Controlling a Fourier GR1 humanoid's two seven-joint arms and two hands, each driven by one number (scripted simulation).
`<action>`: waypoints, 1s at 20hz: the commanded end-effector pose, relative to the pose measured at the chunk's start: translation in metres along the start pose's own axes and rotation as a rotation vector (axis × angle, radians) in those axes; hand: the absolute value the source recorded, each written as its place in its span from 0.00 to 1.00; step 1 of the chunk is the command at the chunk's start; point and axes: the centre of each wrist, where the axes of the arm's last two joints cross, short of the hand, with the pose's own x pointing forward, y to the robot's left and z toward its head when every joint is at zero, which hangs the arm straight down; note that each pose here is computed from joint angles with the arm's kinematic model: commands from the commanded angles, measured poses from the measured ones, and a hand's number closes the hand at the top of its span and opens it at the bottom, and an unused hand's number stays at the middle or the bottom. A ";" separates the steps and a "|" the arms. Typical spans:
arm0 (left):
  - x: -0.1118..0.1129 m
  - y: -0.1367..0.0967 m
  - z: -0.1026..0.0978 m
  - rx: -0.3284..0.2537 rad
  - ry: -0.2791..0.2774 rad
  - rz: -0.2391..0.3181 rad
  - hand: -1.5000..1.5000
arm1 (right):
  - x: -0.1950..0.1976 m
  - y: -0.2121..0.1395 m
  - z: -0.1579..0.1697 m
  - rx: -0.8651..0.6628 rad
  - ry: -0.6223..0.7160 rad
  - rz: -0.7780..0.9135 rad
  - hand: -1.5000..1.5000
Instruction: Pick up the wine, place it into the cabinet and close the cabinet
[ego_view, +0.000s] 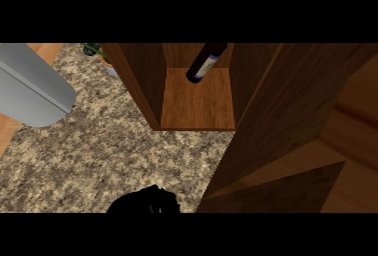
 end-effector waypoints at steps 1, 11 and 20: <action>0.034 0.028 0.014 -0.054 0.006 -0.003 1.00 | 0.002 0.013 0.006 0.176 -0.036 -0.019 1.00; 0.059 0.090 0.045 -0.015 -0.036 0.008 1.00 | 0.011 0.071 -0.004 0.380 0.052 -0.186 1.00; 0.110 0.158 0.049 -0.023 -0.059 -0.045 1.00 | -0.004 0.141 -0.058 0.427 0.053 -0.079 1.00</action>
